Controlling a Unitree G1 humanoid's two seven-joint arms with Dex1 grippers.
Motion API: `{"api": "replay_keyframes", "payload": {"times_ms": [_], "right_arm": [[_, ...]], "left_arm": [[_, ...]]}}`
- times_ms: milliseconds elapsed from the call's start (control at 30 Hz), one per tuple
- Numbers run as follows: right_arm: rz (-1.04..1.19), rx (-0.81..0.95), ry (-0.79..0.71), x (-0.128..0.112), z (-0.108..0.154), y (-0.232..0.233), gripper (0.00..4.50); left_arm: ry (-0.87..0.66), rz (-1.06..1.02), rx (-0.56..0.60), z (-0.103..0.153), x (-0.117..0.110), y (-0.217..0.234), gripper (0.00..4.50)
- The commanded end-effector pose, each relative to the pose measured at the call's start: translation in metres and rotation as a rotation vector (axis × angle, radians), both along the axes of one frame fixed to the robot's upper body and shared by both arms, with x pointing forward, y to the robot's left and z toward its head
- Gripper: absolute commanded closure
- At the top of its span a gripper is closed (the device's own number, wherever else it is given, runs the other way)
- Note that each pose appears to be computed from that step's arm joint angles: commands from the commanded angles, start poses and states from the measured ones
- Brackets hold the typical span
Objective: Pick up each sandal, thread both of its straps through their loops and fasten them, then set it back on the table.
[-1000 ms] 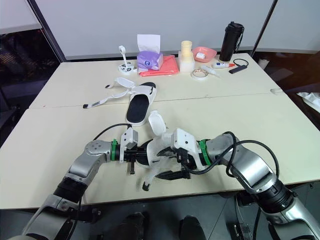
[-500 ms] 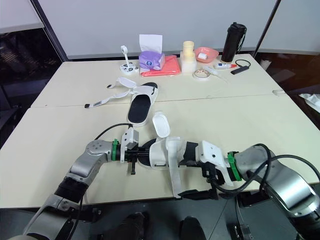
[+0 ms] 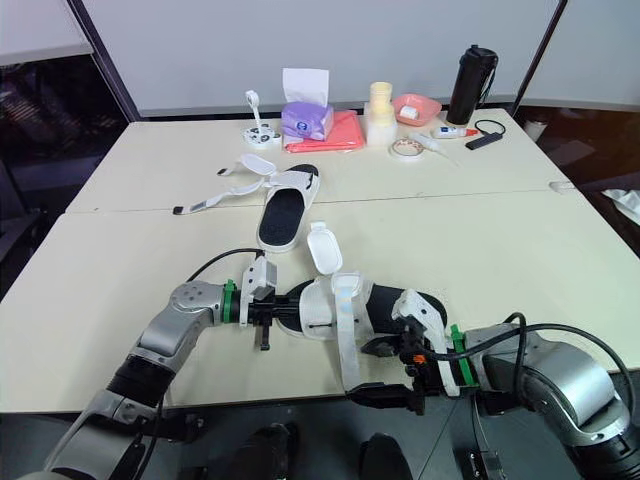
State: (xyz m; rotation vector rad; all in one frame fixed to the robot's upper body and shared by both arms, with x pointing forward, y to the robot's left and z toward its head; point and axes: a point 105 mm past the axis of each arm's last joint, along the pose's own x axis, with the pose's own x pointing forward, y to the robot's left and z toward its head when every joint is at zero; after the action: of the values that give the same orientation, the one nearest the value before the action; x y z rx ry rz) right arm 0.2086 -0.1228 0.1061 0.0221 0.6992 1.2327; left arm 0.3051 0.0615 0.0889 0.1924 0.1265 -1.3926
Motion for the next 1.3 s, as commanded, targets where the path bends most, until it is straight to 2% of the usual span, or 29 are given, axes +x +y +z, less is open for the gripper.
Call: {"api": "replay_keyframes", "payload": {"times_ms": [33, 200, 300, 500, 633, 900, 1033, 1133, 1300], "right_arm": [[-0.039, 0.057, 0.031, 0.004, 0.008, 0.007, 0.03], [-0.059, 0.079, 0.067, 0.004, 0.005, 0.018, 0.03], [-0.054, 0.088, 0.083, 0.001, 0.003, 0.023, 1.28], [-0.047, 0.091, 0.097, -0.001, 0.001, 0.03, 4.4], [-0.045, 0.101, 0.075, 0.003, 0.008, 0.029, 4.46], [0.043, 0.157, -0.09, 0.03, 0.092, 0.022, 4.46], [0.076, 0.177, -0.102, 0.047, 0.118, 0.024, 4.46], [0.082, 0.179, -0.075, 0.061, 0.119, 0.027, 4.46], [0.084, 0.131, -0.012, 0.075, 0.097, 0.025, 4.46]], "left_arm": [[0.018, -0.022, 0.018, -0.006, -0.008, -0.003, 4.5], [0.025, -0.022, 0.018, -0.006, -0.012, -0.003, 4.5], [0.029, -0.019, 0.019, -0.006, -0.014, -0.002, 4.5], [0.035, -0.002, 0.022, -0.006, -0.014, 0.002, 4.5], [0.037, 0.005, 0.02, -0.006, -0.014, 0.002, 4.5], [0.042, -0.002, 0.016, -0.006, -0.016, -0.002, 4.5], [0.042, -0.005, 0.014, -0.006, -0.015, -0.004, 4.5], [0.041, -0.002, 0.007, -0.007, -0.016, -0.005, 4.5], [0.039, 0.011, -0.001, -0.007, -0.018, -0.006, 4.5]]}}
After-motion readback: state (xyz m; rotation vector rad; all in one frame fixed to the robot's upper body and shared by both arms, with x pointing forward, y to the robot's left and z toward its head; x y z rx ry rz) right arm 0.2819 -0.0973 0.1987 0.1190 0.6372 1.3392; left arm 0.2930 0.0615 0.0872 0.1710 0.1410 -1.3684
